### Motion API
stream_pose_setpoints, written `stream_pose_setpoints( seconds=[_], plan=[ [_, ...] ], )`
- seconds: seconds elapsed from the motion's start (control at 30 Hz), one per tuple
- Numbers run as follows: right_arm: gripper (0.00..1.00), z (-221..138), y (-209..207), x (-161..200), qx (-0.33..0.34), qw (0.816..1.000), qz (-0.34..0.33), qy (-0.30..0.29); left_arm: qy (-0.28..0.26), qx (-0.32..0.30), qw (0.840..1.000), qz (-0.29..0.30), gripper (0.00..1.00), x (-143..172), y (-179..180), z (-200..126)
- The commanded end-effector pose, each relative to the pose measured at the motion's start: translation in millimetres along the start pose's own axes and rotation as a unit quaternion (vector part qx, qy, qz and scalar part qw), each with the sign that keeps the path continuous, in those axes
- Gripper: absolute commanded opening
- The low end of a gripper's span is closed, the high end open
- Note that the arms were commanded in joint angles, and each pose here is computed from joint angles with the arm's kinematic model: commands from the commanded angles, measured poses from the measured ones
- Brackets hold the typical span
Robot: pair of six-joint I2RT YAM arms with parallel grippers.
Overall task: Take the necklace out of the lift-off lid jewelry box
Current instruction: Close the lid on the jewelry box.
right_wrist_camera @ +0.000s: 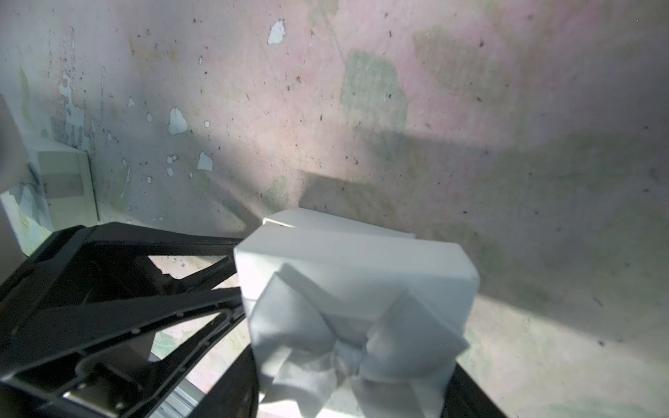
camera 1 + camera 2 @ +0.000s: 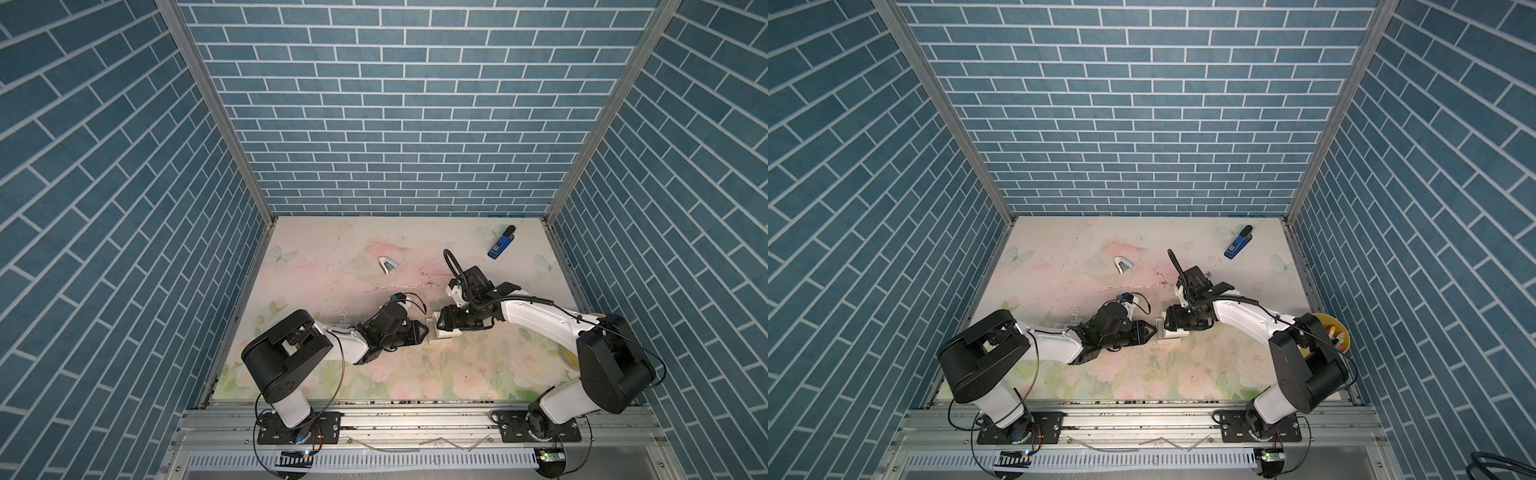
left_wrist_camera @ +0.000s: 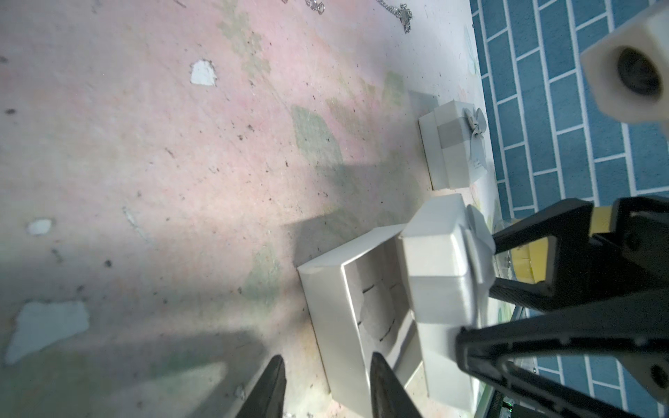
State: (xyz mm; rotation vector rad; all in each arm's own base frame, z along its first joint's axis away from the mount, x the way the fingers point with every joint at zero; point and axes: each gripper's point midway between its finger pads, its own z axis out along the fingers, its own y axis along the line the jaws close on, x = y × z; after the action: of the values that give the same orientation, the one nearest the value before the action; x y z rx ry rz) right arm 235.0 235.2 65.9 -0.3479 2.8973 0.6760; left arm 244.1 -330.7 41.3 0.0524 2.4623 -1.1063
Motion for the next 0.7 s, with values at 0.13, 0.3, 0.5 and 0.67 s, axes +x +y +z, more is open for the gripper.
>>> stream_pose_setpoints(
  seconds=[0.13, 0.3, 0.5, 0.67],
  plan=[
    [0.68, 5.9, 5.8, 3.1, -0.015, 1.000, 0.018, 0.007, 0.004, -0.002, 1.000, -0.002, 0.40, 4.8, 4.5, 1.2],
    [0.68, -5.7, 4.2, 0.5, -0.004, 1.000, 0.019, -0.010, -0.001, -0.012, 1.000, -0.001, 0.42, 2.0, 8.3, -6.2],
    [0.68, -21.7, -1.7, -1.6, 0.022, 0.999, 0.022, -0.028, -0.003, -0.016, 1.000, 0.002, 0.44, -1.1, 10.5, -15.4],
    [0.66, -23.4, -1.7, 0.2, 0.019, 0.998, 0.041, -0.033, 0.005, 0.010, 1.000, 0.002, 0.39, -3.9, 5.2, -10.9]
  ],
)
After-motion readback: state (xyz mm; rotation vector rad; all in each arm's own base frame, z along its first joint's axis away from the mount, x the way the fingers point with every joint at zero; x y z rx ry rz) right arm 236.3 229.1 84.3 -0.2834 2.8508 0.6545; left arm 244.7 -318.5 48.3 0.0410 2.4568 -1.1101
